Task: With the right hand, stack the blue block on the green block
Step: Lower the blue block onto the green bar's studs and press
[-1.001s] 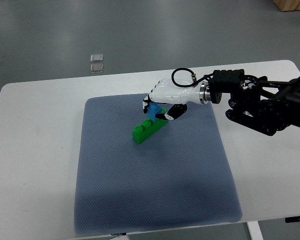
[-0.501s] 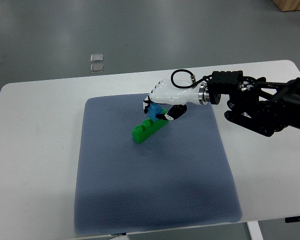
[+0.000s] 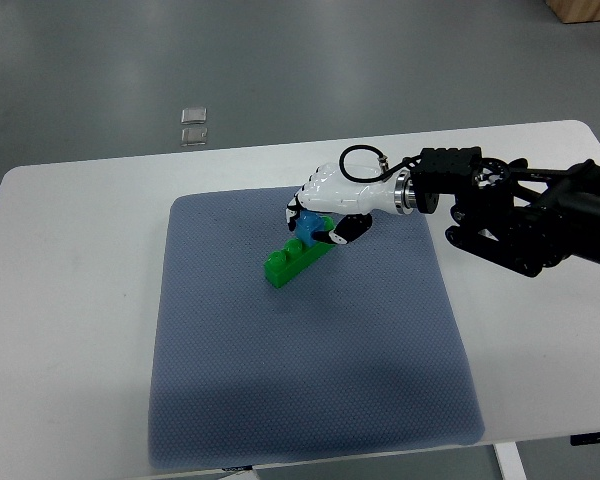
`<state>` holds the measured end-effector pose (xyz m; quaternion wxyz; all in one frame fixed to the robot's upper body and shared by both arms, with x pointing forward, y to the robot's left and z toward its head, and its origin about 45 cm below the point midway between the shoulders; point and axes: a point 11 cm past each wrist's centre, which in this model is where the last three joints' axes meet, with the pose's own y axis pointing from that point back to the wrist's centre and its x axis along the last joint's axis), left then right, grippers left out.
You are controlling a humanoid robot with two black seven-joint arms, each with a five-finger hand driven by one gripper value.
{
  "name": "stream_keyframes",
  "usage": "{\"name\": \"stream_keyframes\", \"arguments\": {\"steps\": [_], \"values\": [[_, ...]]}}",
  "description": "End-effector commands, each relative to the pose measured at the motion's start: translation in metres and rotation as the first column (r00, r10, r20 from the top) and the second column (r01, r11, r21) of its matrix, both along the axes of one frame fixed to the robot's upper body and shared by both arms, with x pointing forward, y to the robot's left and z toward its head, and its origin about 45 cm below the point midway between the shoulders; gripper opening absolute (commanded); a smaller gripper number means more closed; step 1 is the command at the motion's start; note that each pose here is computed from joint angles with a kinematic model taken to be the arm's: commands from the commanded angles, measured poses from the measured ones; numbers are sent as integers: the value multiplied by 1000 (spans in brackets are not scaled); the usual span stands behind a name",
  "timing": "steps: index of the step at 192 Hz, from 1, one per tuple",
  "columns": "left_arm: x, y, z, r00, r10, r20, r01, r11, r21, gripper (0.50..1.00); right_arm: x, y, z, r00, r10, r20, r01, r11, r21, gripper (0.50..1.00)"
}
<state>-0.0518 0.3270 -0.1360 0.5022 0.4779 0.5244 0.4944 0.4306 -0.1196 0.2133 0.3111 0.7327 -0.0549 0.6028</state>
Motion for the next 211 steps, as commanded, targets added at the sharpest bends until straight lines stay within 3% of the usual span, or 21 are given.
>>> {"name": "stream_keyframes", "arguments": {"steps": [1, 159, 211], "values": [[0, 0, 0, 1000, 0, 0, 0, 1000, 0, 1000, 1, 0, -1, 1000, -1, 3, 1, 1000, -1, 549], [0, 0, 0, 1000, 0, 0, 0, 1000, 1, 1000, -1, -3, -16, 1000, -7, 10, 7, 1000, -23, 549], [0, 0, 0, 1000, 0, 0, 0, 1000, 1, 1000, -1, -3, -17, 1000, -8, 7, 8, 1000, -22, 588]]}}
